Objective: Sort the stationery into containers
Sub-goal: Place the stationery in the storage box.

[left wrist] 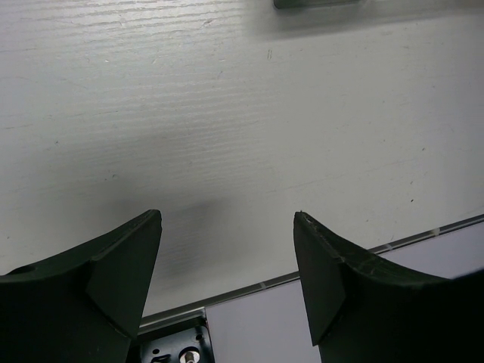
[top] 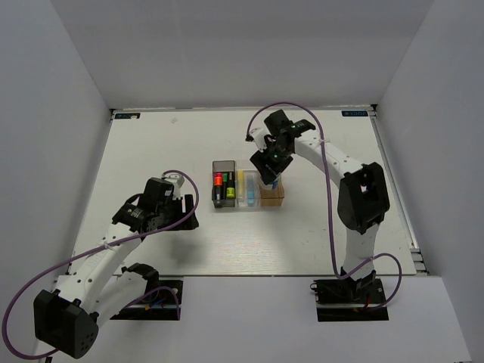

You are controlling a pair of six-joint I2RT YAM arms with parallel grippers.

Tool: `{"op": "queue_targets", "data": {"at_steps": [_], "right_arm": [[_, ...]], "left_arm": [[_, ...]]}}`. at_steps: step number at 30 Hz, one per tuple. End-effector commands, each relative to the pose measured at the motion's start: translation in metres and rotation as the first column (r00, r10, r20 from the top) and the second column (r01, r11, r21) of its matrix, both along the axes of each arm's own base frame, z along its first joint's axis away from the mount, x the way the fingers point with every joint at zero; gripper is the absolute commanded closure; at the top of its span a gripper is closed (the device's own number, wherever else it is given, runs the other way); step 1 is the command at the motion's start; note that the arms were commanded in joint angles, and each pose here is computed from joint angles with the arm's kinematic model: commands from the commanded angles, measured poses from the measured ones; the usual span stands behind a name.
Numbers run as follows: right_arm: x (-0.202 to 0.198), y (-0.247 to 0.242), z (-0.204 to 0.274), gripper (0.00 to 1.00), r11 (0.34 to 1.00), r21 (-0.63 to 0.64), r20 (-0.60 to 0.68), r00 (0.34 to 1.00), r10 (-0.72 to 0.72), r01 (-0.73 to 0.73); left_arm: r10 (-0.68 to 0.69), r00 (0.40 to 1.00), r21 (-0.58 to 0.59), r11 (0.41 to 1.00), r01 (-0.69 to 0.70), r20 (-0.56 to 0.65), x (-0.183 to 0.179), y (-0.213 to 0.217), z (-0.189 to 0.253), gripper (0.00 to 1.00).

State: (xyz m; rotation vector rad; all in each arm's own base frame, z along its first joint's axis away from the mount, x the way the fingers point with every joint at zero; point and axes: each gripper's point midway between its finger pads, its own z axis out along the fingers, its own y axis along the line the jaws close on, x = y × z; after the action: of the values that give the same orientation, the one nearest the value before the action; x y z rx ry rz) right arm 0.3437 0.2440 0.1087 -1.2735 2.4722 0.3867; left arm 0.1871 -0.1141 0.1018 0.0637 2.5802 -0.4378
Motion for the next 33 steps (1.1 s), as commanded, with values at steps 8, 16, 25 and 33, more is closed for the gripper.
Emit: {"op": "queue_targets", "data": {"at_steps": [8, 16, 25, 33], "right_arm": [[0.0038, -0.0014, 0.0045, 0.61, 0.999, -0.037, 0.048, 0.999, 0.010, -0.008], [0.0029, -0.0063, 0.0027, 0.58, 0.999, -0.054, 0.052, 0.999, 0.003, 0.000], [-0.0002, -0.0040, -0.0016, 0.44, 0.998, -0.061, 0.042, 0.999, 0.004, -0.002], [-0.0010, -0.0029, 0.0004, 0.35, 0.998, -0.057, 0.046, 0.999, 0.006, -0.003]], "left_arm": [[-0.010, 1.000, -0.012, 1.000, 0.010, 0.019, 0.0007, -0.0011, 0.0027, 0.20], [-0.005, 1.000, -0.016, 1.000, 0.006, 0.026, 0.0026, -0.0012, 0.0036, 0.20], [-0.006, 1.000, -0.011, 1.000, 0.006, 0.023, 0.0015, -0.0004, 0.0027, 0.20], [-0.003, 1.000, -0.007, 1.000, 0.003, 0.020, 0.0015, 0.0004, 0.0018, 0.20]]}}
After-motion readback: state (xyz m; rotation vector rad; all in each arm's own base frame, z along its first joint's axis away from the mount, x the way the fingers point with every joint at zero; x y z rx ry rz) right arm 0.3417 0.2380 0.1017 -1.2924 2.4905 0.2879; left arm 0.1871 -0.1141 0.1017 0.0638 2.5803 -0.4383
